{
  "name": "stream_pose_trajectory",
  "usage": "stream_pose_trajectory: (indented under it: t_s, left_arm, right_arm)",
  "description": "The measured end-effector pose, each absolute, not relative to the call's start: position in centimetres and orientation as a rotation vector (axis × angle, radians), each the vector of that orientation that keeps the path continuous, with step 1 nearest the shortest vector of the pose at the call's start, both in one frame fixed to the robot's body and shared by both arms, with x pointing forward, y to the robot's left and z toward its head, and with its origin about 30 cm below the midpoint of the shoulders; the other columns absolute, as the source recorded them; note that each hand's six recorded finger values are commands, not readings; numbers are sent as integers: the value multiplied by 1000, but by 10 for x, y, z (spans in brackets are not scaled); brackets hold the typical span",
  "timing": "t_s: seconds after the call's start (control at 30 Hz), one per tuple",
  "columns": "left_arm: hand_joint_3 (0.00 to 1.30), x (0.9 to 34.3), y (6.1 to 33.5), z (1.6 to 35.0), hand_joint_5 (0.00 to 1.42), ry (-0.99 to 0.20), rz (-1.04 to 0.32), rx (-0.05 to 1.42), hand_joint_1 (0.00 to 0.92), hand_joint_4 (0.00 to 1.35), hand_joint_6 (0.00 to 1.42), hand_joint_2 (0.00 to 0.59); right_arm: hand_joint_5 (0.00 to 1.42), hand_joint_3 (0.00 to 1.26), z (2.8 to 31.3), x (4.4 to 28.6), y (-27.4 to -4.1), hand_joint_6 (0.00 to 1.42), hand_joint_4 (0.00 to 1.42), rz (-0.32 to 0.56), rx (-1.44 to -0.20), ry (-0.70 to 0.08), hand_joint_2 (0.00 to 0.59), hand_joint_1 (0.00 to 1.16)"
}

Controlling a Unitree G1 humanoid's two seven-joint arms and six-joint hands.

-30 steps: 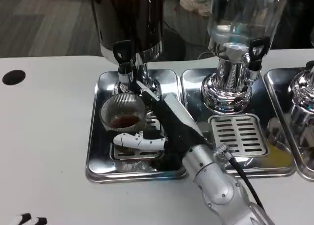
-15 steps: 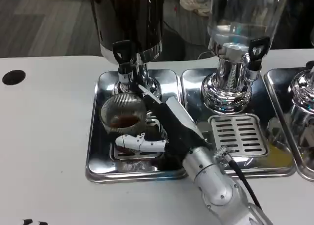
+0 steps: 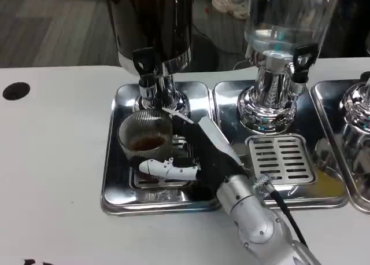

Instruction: Grasp the cup under the faucet to collect the drink, then remove the cup.

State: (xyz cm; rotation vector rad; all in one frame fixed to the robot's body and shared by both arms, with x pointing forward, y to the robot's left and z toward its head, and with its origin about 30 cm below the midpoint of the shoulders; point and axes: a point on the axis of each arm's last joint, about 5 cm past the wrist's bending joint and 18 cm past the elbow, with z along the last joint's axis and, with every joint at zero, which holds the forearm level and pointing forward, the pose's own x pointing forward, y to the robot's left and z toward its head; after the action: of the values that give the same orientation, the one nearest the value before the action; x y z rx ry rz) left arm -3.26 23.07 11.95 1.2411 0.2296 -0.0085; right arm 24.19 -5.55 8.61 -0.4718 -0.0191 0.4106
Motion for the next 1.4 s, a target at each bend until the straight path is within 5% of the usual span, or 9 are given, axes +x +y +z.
stream_pose_trajectory:
  t_s: [0.3, 1.4]
  left_arm:
    - [332, -38, 232, 121, 301, 252, -13, 1244, 0, 210, 561, 93]
    - [336, -47, 234, 121, 302, 279, -25, 1242, 0, 223, 561, 96]
  right_arm:
    - [259, 225, 86, 240, -51, 118, 256, 391, -469, -32, 77, 744]
    - [387, 382, 83, 229, -44, 176, 395, 309, -484, -49, 77, 753]
